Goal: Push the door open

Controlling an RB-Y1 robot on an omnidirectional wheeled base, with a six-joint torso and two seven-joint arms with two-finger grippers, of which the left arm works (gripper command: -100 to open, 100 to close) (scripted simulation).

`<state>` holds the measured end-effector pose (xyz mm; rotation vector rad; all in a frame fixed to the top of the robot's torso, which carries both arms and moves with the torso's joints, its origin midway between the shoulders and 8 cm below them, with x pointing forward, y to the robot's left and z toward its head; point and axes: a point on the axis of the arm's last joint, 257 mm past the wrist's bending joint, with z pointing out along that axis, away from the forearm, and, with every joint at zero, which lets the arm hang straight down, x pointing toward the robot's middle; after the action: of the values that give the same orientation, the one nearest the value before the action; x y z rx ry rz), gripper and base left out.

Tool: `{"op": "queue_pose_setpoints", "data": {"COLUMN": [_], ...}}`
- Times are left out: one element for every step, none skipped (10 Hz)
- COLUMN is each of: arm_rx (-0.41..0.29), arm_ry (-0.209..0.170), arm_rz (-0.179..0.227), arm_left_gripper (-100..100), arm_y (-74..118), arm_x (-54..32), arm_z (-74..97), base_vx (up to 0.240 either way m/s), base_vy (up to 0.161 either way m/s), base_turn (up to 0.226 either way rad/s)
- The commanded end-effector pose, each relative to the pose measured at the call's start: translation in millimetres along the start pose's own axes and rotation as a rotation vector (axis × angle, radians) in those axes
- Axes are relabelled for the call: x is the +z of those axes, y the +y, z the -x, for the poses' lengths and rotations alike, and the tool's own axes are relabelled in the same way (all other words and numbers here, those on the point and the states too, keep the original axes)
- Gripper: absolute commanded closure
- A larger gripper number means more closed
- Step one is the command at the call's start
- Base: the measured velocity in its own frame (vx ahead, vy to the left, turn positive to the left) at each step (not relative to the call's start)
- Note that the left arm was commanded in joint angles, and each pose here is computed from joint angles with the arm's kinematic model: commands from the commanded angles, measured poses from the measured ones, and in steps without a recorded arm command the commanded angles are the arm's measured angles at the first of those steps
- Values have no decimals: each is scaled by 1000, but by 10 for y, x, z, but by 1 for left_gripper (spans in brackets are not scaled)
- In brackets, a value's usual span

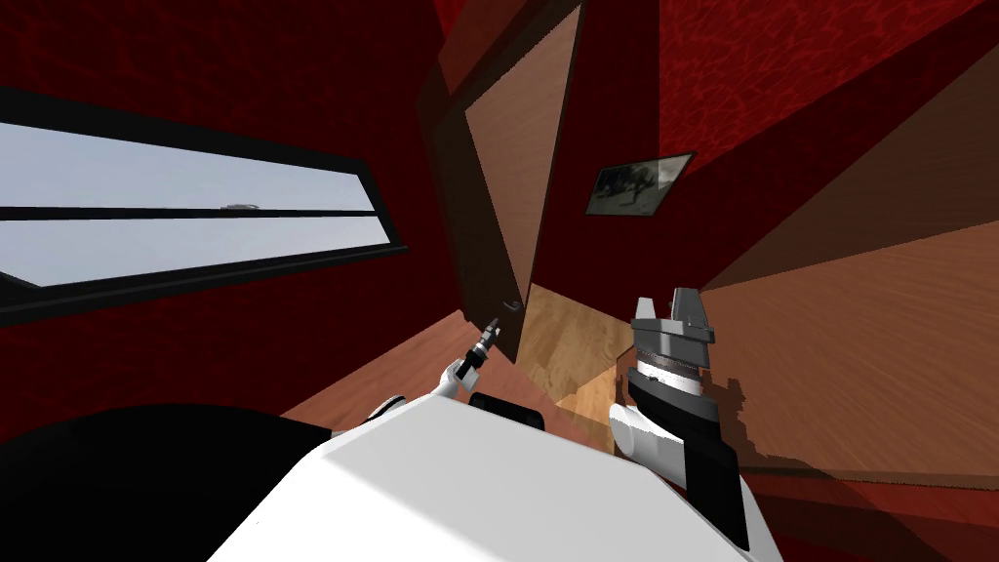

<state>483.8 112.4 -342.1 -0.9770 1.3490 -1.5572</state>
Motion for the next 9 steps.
{"op": "queue_pose_setpoints", "data": {"arm_rx": [4,6,8,10,12,13,17,19,22], "arm_ry": [12,19,26,32,38,44,55,60,68], "arm_rz": [15,25,34,44,51,59,75,82,92], "arm_left_gripper": [-100,-100,-100,-100,-100,-100,-100,-100,-100], "arm_y": [62,104,146,186,218,251,314,343,385], "arm_x": [-5,-9,-14,-19,-23,-28,-39,-45,-54], "arm_z": [-18,-38,-59,-77,-94,-109,-140,-154,-175], "base_vx": [64,48,49,50,51,48,64,66,65], "base_vy": [75,76,85,80,66,61,83,91,91], "base_turn": [-68,-80,-79,-68,-62,-52,-110,-84,-67]}}
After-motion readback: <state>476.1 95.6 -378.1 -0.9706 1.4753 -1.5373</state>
